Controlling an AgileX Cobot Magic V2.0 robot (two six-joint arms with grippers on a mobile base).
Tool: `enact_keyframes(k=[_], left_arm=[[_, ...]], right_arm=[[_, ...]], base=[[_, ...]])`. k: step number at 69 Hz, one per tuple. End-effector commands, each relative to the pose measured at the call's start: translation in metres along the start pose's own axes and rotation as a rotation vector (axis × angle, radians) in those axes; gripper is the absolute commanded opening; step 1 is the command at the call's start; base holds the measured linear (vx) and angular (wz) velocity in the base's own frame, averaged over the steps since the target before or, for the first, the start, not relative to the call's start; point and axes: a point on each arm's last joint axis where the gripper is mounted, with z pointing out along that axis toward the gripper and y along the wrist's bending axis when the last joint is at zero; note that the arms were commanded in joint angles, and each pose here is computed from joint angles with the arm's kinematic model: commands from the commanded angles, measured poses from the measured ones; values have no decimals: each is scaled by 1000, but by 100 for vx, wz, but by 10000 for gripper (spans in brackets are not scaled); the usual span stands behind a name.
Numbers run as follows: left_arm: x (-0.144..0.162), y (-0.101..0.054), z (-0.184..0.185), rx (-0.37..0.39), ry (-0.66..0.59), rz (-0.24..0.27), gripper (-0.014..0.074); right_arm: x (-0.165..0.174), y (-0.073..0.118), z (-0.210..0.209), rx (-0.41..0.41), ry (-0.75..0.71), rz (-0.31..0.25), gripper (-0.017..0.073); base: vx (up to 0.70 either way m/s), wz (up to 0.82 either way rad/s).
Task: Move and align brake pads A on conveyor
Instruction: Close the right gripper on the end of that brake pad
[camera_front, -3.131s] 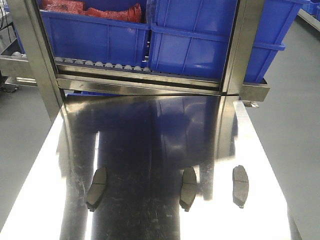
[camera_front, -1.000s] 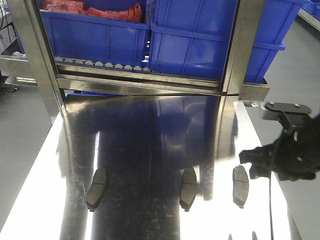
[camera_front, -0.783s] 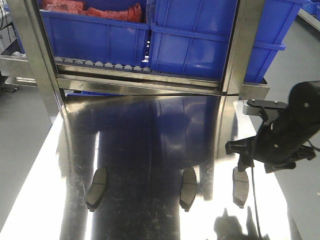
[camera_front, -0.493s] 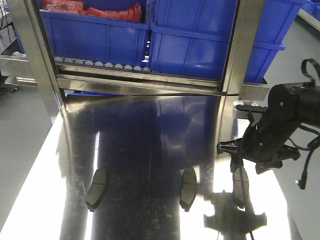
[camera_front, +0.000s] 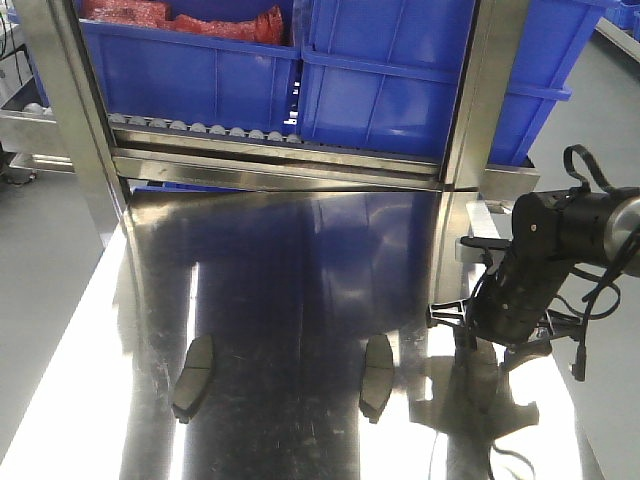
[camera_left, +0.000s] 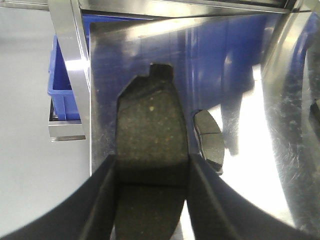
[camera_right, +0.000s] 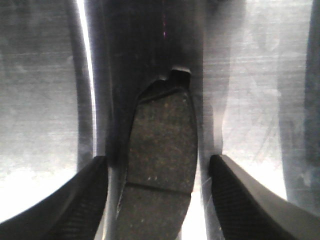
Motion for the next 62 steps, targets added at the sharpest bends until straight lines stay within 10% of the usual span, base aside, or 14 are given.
enact_keyframes(k=[1,37,62], left_arm=[[-16,-1,-4,5,-112,-16,-6],[-16,-1,-4,5,-112,-16,-6],[-16,-1,-4,5,-112,-16,-6]], right_arm=[[-6,2,-18,-13,-76,-7,428],[-4,1,-16,2,-48,-13,-19],[18,-9,-65,32,-238,-88,-10]], base=[[0,0],[0,0],[0,0]])
